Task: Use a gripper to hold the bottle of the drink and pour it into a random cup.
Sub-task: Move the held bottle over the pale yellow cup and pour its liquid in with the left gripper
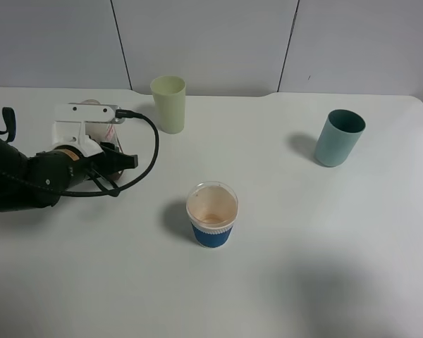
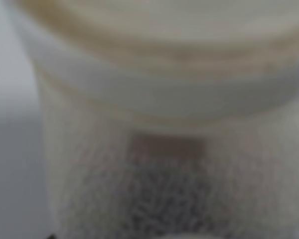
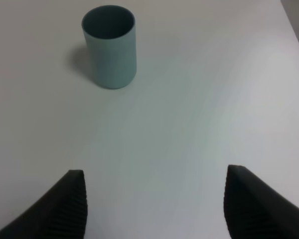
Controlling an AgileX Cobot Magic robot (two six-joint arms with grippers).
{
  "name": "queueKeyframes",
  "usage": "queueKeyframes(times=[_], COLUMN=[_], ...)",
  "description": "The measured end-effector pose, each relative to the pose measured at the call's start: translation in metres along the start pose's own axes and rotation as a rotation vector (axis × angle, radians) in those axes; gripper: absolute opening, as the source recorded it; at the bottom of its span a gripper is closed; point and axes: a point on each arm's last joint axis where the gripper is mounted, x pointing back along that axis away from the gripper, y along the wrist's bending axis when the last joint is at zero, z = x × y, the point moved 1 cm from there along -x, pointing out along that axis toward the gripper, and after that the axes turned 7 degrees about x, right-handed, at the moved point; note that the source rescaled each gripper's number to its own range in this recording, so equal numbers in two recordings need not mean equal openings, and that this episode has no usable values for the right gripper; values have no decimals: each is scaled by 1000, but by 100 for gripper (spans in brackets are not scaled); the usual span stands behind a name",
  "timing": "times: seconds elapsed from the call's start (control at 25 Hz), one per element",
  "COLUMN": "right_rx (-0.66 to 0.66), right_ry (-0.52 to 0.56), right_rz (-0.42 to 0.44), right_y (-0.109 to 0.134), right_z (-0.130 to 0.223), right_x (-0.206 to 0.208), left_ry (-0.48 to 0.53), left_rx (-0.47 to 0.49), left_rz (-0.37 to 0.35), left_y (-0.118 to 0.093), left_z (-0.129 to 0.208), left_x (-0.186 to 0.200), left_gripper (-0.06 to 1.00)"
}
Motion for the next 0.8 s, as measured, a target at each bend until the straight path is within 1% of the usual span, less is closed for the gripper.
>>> queueKeyframes(times=[0.32, 0.48, 0.68, 0.8], right_rx=[0, 0, 0, 0], right_ry=[0, 0, 0, 0], right_rz=[0, 0, 0, 0], right_y=[0, 0, 0, 0], right_z=[0, 0, 0, 0], right_x=[0, 0, 0, 0], left_ry=[20, 8, -13, -29], left_rx=[-107, -161, -262, -348], left_rz=[53, 83, 117, 129], left_y=[-6, -8, -11, -11], left_z=[-16, -28, -41, -47], left_x=[16, 27, 40, 46], left_gripper=[0, 0, 0, 0])
